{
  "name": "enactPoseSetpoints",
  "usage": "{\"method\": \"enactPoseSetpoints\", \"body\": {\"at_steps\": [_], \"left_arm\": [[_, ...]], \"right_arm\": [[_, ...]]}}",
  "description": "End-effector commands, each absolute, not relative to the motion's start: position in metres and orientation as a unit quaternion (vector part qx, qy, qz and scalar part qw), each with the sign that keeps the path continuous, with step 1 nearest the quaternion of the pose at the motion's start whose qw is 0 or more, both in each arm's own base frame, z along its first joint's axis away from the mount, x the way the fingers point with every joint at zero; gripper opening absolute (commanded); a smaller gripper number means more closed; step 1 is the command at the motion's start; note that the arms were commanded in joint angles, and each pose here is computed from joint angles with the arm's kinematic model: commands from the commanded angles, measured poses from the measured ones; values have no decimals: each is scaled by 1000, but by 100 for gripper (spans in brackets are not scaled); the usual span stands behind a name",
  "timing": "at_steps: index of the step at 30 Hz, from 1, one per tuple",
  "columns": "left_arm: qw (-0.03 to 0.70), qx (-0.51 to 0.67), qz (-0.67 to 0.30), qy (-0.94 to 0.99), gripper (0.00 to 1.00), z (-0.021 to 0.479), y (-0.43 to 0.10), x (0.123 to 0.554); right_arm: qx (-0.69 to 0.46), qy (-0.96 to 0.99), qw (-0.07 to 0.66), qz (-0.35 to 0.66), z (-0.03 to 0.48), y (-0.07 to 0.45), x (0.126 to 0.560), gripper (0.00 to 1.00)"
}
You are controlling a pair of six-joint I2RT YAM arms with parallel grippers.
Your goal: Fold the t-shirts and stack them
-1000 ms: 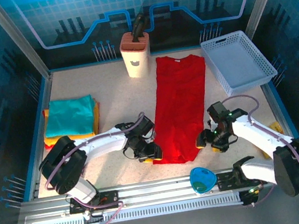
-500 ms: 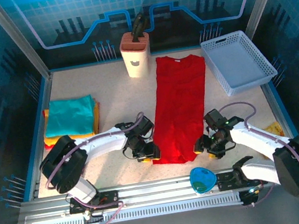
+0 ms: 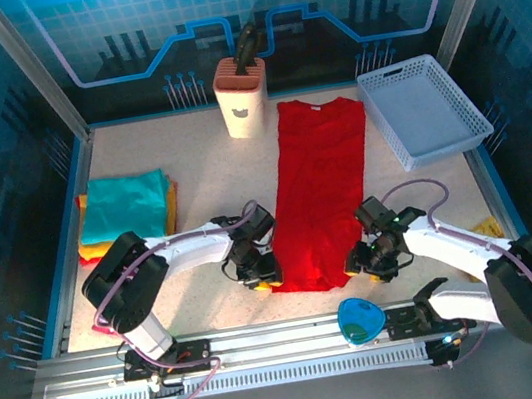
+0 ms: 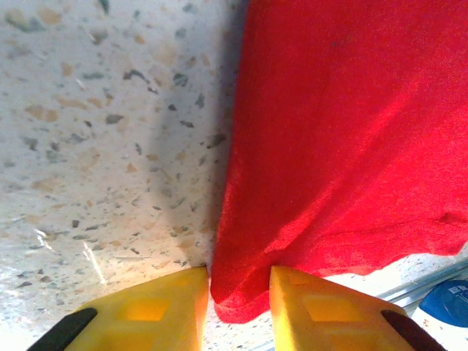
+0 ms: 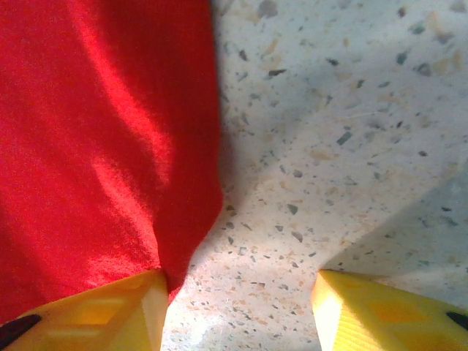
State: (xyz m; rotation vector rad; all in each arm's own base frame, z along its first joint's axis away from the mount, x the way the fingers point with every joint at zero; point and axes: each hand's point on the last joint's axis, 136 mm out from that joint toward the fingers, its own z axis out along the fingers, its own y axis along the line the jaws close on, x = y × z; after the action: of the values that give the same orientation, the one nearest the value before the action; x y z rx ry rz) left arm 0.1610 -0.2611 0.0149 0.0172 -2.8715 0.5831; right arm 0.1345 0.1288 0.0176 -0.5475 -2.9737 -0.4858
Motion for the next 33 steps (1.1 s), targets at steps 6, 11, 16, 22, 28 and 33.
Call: {"method": "enactPoseSetpoints", "body": {"at_steps": [6, 11, 16, 22, 28, 33], "left_arm": [[89, -4, 210, -974, 38, 22, -275, 168], [98, -5, 193, -976, 37, 16, -272, 166], [101, -4, 186, -977, 34, 9, -272, 164], [99, -4, 190, -977, 29, 4, -276, 166], [97, -3, 191, -977, 19, 0, -277, 167], [89, -10, 192, -977, 5, 4, -283, 165]], "right_arm": [[-150, -970, 3, -193, 44, 151, 149, 59], [-151, -971, 8, -188, 40, 152, 147, 60], [-151, -971, 21, -187, 31, 157, 142, 60], [-152, -969, 32, -194, 19, 166, 144, 57], [-157, -968, 26, -194, 15, 167, 146, 32], [-154, -970, 14, -190, 20, 162, 145, 8]]}}
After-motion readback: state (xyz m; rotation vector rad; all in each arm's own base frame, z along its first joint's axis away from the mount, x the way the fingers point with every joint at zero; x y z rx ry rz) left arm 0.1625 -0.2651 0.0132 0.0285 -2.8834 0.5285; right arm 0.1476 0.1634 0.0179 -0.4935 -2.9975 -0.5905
